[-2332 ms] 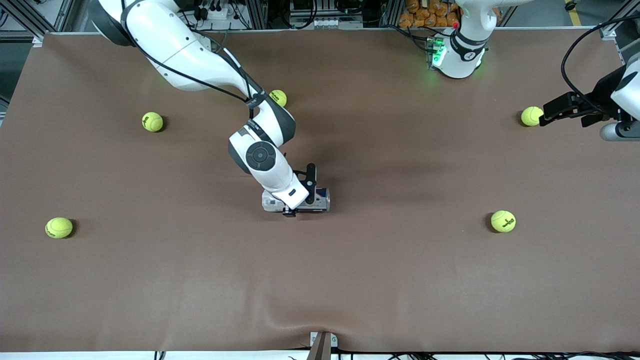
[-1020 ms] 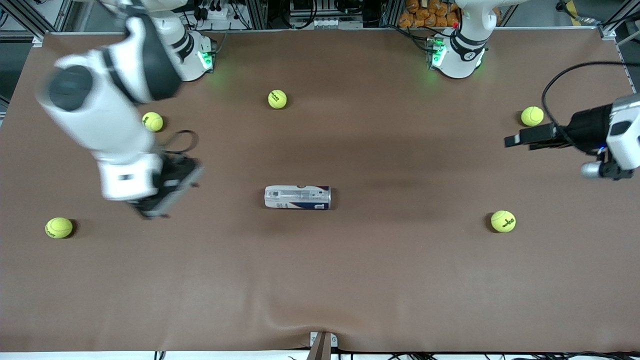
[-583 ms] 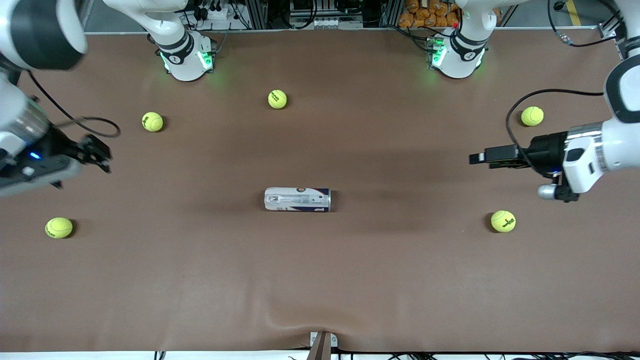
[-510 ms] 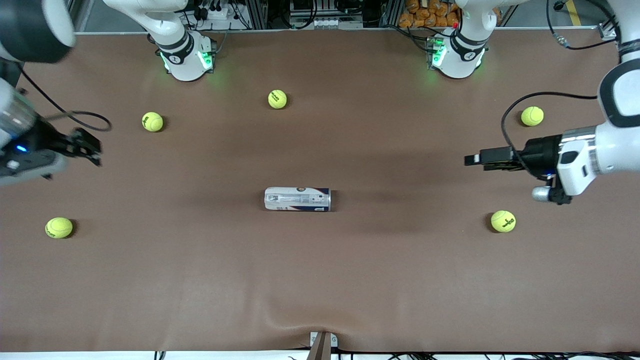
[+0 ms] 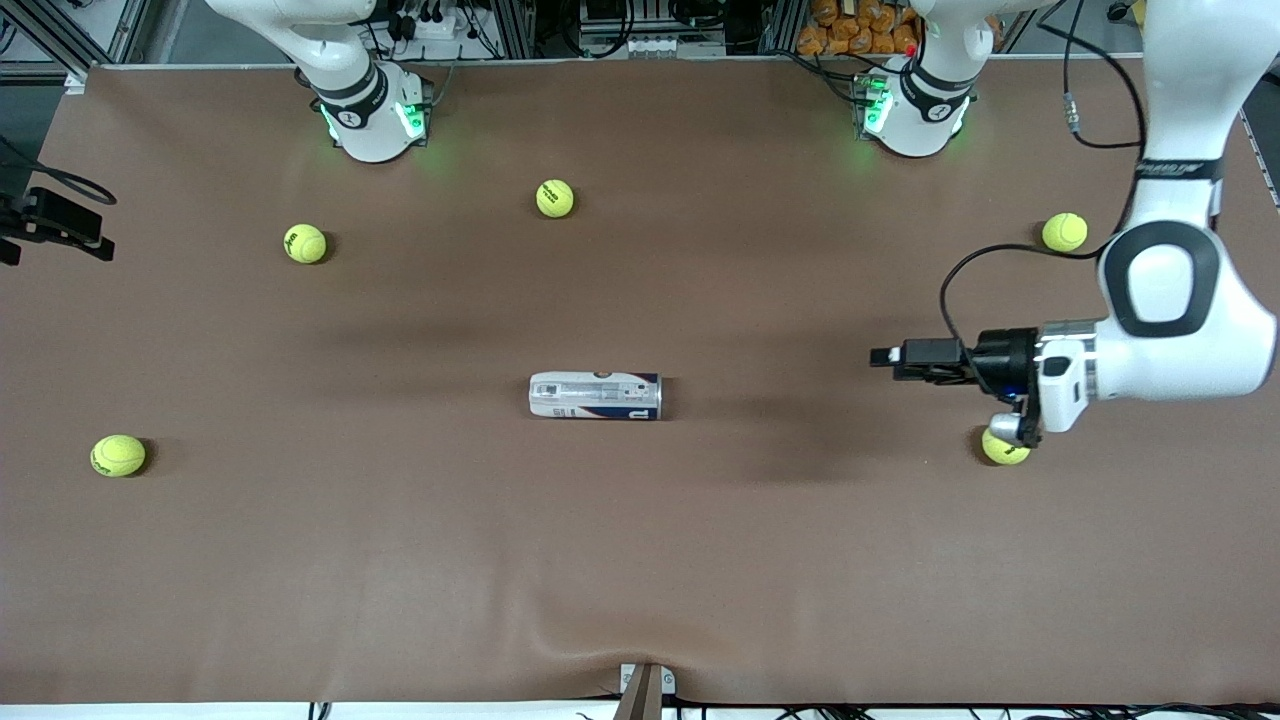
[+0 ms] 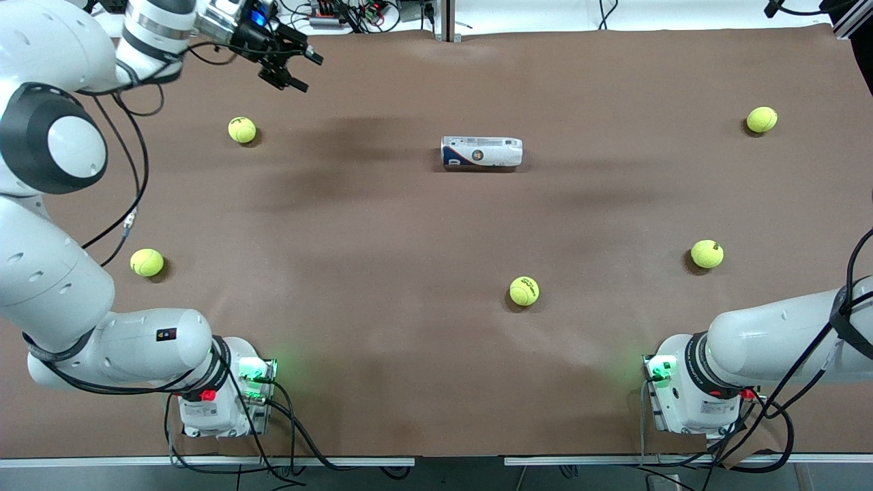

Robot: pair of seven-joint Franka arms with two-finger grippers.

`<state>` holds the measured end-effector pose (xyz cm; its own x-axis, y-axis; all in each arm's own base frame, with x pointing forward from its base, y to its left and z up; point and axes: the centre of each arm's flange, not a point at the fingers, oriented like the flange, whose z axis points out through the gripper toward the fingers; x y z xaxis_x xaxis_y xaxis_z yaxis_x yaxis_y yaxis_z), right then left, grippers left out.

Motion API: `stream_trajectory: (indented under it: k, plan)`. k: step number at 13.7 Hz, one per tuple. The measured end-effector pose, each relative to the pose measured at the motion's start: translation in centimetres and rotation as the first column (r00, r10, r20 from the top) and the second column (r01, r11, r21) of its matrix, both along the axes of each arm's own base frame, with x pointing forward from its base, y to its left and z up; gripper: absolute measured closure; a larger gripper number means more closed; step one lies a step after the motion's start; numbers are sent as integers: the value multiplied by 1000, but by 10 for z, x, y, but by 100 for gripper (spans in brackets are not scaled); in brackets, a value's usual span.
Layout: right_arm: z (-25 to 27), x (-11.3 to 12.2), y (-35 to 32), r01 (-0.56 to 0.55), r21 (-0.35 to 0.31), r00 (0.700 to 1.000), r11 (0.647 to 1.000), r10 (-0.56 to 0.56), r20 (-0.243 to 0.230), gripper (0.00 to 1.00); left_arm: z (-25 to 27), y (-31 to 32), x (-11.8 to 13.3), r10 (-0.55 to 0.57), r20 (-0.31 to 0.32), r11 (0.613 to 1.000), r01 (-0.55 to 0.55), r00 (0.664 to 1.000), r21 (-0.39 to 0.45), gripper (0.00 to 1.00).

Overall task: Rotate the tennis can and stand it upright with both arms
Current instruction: 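Reach the left gripper to the can's open end and grasp it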

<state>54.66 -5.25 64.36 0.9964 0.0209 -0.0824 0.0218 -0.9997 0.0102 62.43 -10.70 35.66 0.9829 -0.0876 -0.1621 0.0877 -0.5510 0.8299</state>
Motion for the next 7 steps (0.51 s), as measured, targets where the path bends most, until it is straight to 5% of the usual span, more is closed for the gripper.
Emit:
stream_trajectory:
  k: [7]
  plan:
    - [9,-7,-4,81,46,997,996,-82,11,0,-77,-59,5,55,23,986,-51,998,-159,0]
